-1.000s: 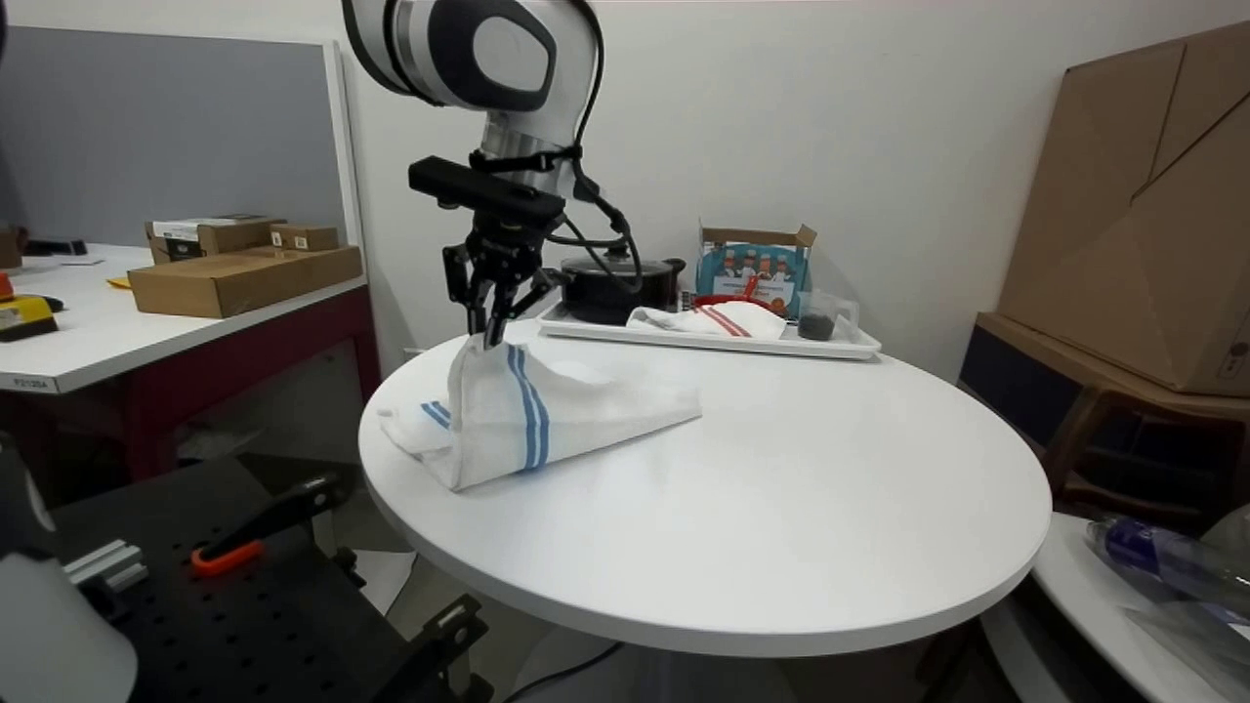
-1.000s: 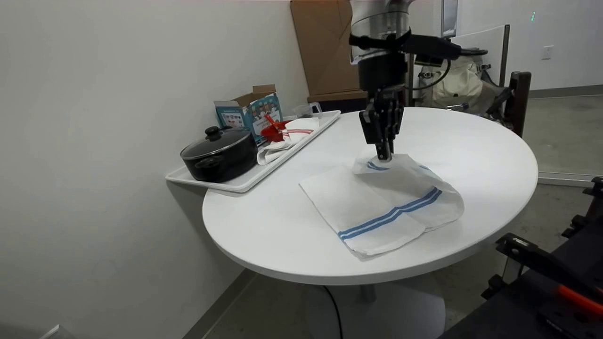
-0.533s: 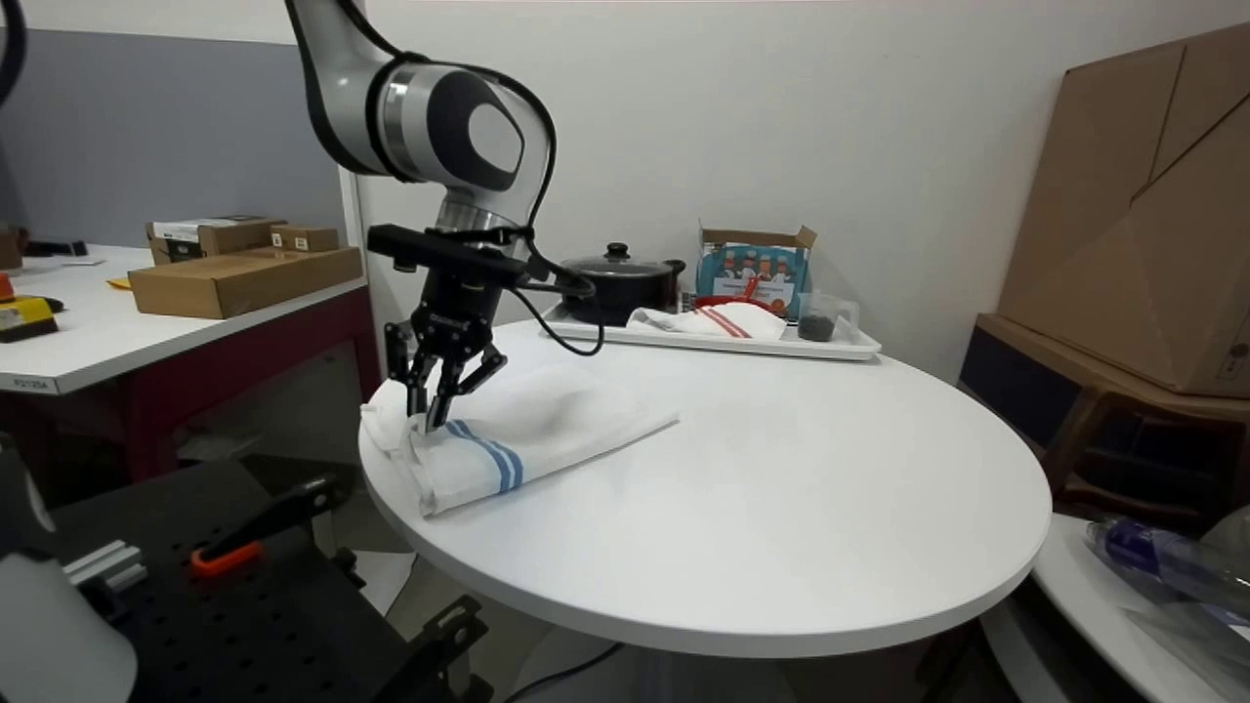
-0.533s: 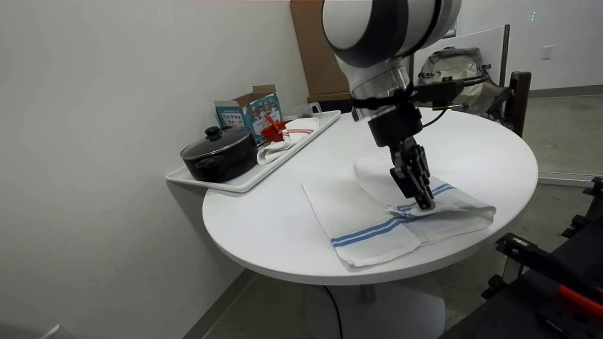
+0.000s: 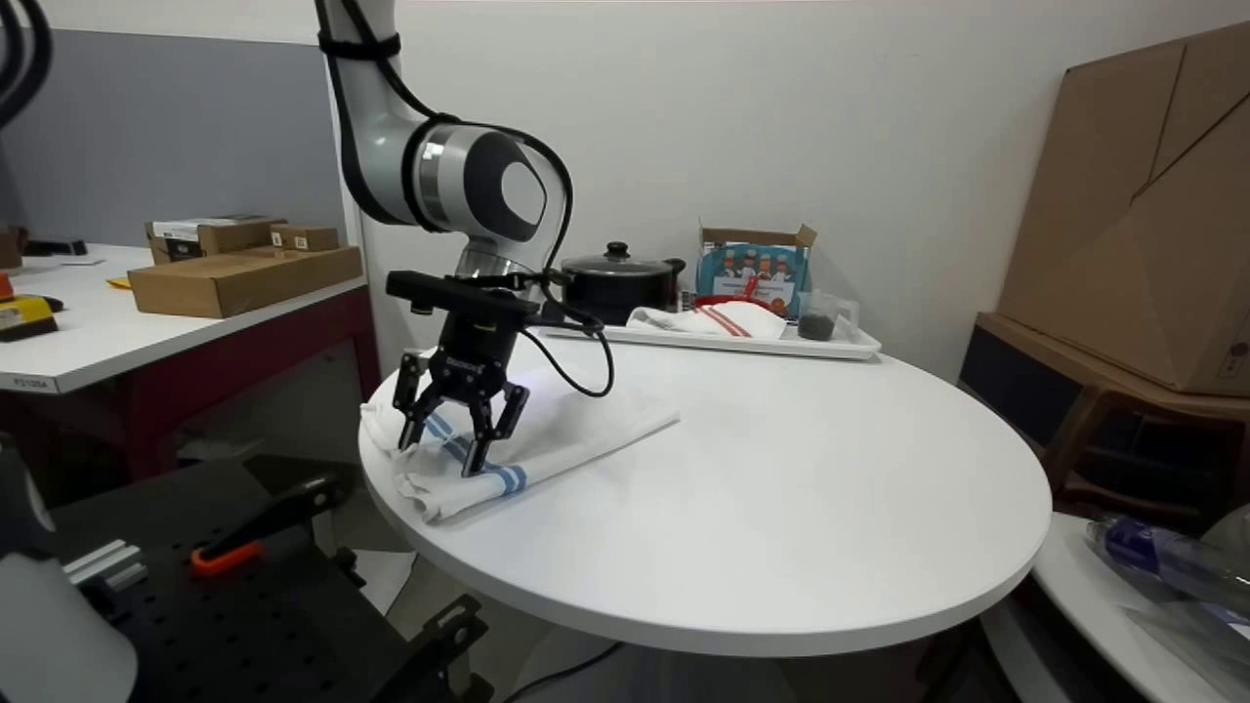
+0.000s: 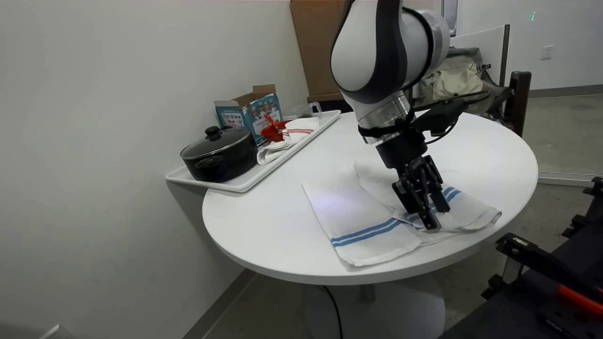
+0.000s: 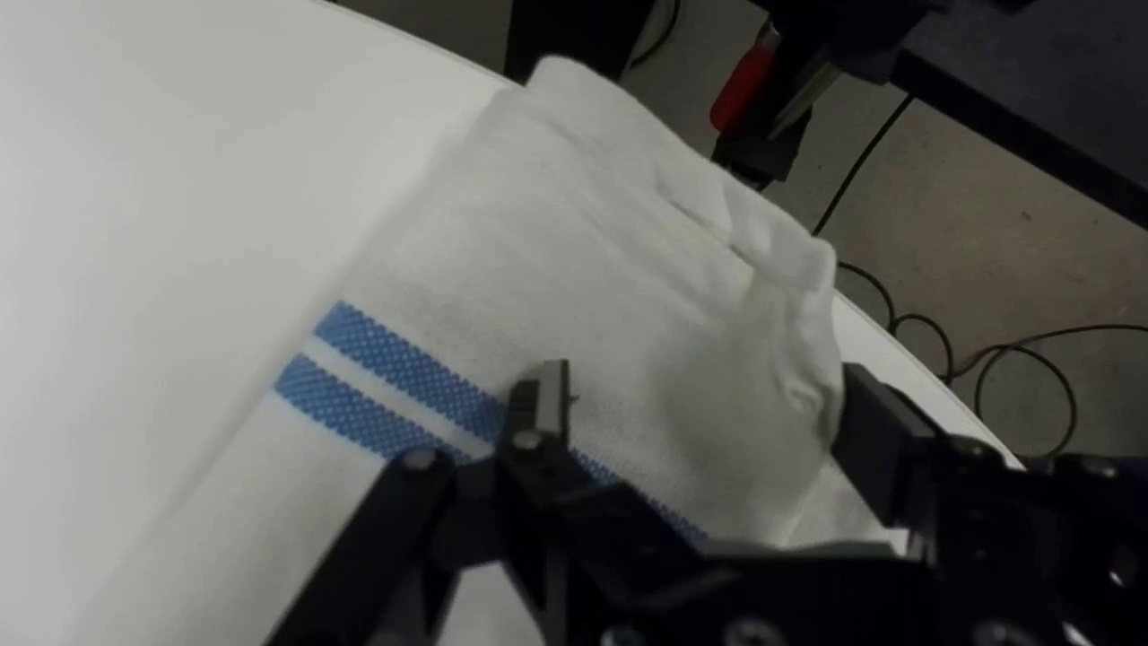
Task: Fold the towel on the table
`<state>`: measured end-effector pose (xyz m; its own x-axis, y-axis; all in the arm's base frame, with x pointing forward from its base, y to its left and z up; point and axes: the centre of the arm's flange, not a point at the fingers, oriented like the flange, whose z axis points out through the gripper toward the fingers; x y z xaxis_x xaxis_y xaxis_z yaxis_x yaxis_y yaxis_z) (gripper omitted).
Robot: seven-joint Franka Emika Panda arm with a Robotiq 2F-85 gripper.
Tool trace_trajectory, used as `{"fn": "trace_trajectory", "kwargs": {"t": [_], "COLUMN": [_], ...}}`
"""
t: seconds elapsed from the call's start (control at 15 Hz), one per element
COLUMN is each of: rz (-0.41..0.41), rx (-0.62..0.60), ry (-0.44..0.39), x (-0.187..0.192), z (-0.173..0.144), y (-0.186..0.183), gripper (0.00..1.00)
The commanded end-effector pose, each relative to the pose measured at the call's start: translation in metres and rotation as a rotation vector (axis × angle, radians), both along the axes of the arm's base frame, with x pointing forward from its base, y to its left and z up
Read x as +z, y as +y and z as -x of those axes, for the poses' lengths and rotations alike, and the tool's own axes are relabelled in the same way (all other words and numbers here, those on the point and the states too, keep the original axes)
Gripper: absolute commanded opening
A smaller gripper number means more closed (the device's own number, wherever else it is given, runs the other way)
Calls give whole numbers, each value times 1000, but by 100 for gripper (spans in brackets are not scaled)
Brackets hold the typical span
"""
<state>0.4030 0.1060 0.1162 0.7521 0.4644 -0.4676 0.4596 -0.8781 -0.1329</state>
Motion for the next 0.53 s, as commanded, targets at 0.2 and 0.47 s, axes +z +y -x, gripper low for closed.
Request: {"fn": "trace_trajectory", "kwargs": {"t": [0.2,0.47], "rz": [-33,-79], "rx": [-128,-249], "ry": [-48,-109], "x": [5,16], "z": [-23,-36], "y": [-5,-4], "gripper": [100,100]}}
